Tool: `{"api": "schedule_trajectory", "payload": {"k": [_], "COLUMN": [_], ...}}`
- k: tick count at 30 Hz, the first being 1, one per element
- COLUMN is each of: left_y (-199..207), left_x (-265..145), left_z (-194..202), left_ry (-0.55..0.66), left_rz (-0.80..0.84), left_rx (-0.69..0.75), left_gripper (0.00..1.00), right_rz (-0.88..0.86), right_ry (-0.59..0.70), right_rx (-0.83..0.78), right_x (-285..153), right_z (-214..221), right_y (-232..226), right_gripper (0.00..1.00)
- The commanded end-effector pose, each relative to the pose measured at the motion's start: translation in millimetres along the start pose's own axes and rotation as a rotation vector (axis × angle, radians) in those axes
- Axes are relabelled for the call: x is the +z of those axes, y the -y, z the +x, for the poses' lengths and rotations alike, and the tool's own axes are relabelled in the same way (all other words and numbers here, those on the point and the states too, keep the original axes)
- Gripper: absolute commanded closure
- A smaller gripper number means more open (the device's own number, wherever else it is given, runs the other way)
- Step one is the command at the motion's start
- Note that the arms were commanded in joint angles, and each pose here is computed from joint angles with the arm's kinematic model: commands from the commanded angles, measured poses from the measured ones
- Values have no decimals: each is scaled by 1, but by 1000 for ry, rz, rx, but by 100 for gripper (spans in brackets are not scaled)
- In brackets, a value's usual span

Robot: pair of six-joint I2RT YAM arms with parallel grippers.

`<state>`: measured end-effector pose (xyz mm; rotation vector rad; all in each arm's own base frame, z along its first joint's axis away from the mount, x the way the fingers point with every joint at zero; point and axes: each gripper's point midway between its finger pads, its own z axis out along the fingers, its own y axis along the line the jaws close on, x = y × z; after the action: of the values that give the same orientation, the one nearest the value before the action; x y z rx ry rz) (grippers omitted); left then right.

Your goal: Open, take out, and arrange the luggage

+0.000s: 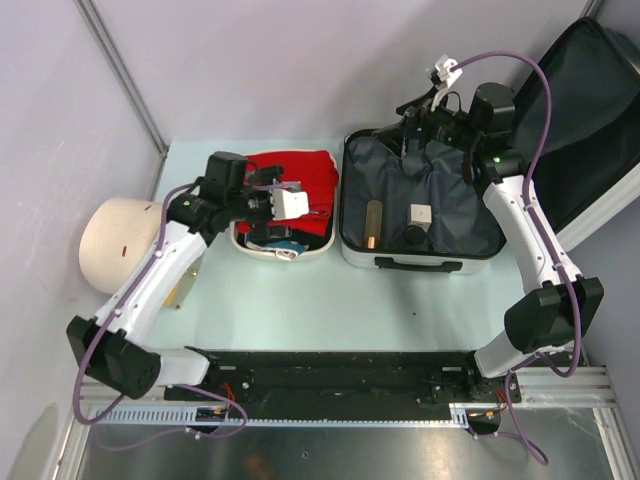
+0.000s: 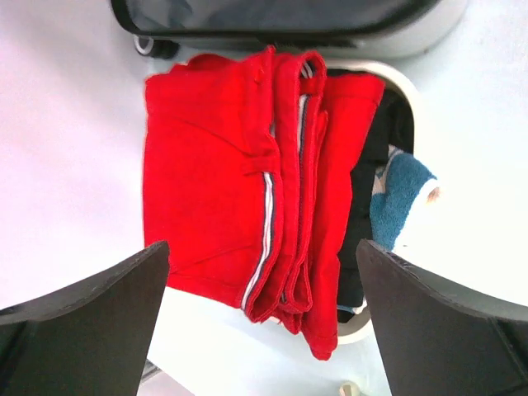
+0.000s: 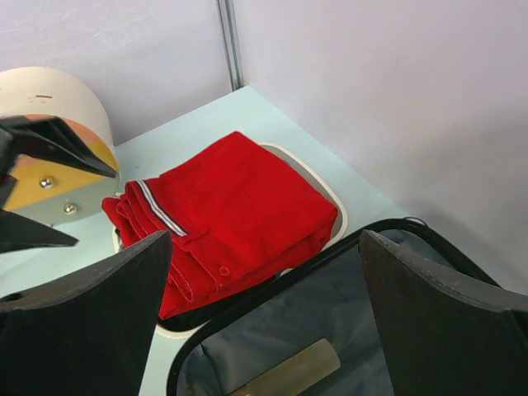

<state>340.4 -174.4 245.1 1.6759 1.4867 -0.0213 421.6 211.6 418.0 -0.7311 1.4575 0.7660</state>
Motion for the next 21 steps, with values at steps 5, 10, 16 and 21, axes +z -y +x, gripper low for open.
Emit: {"api": "schedule_trajectory", "payload": {"k": [5,10,16,21], "left_y": [-66,-94,-6,61], "left_x": [-16,44,114,140], "left_z": [-50,-14,56,141], "left_ry": [67,-89,-434,-754], "left_rz": [-139,-303,-329,-356], "left_rx": [-665,-1169,-1423,-1438], "left_gripper": [0,0,0,0], "right_rz": [-15,-19,2,21], "right_ry": [30,35,21,14], "right_rx": [17,50,48,42], "right_x": [-1,2,-4,-11], "right_z": [-12,-11,-11,-6], "right_y": [-4,-3,-4,0], "right_gripper": [0,0,0,0]}}
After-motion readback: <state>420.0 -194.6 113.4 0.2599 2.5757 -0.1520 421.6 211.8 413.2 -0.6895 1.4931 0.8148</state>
